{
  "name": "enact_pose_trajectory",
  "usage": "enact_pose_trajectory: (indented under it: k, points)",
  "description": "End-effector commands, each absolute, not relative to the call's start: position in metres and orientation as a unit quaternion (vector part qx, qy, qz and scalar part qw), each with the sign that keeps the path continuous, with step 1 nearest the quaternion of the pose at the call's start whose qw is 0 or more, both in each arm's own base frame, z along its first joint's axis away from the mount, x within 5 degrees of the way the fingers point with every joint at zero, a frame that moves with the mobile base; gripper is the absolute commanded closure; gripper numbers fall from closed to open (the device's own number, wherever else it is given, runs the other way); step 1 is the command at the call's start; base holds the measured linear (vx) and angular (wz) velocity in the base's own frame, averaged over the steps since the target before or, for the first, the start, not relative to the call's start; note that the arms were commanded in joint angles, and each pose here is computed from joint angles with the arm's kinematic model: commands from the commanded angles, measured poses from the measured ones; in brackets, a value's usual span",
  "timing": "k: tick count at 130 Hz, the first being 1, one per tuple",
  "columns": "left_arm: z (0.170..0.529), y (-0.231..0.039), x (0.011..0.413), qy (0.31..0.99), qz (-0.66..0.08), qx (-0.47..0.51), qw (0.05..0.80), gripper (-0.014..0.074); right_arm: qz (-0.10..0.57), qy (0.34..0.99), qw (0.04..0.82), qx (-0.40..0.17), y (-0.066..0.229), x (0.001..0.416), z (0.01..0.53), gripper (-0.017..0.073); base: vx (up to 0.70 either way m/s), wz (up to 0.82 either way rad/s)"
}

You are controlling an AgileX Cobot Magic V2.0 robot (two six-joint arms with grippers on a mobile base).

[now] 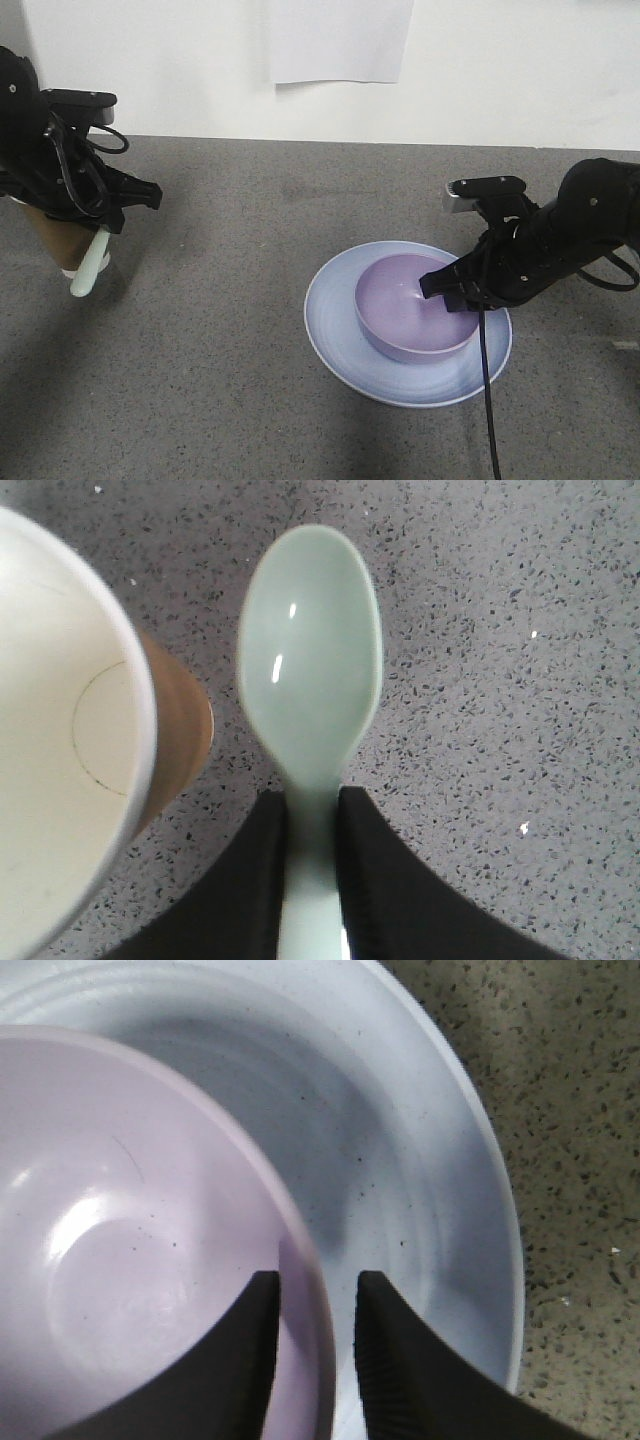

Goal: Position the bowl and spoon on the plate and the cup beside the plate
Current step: 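Open the right gripper and withdraw it from the bowl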

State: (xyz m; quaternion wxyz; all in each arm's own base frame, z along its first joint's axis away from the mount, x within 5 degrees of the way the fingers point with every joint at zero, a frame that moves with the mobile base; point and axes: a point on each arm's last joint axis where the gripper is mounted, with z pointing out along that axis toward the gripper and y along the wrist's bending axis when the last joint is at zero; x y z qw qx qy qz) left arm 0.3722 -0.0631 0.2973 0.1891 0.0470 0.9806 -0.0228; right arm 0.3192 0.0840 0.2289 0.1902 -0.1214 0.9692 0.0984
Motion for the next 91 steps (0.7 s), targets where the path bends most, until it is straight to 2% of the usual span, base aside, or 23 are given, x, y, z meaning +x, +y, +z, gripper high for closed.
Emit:
enact_pose_trajectory:
  k: [1,17,62,91]
  points:
    - [0.324,-0.065,0.367,0.969,-0.030,0.048,0.242,0.0601,0.100,0.959,0.237,-0.120,0.084,0.322,0.249,0.0279,0.00,0.00]
    - [0.324,-0.065,0.367,0.969,-0.030,0.048,0.242,0.0601,0.099,0.957,0.244,-0.119,0.082,0.321,0.254,0.0254,0.00,0.00]
    - [0.324,-0.065,0.367,0.969,-0.030,0.048,0.242,0.0601,0.097,0.939,0.308,-0.118,0.075,0.297,0.301,0.0265,0.00,0.00]
    - [0.324,-0.065,0.367,0.969,-0.030,0.048,0.242,0.0601,0.040,0.927,0.366,-0.073,0.057,0.273,0.338,0.0345,0.00,0.00]
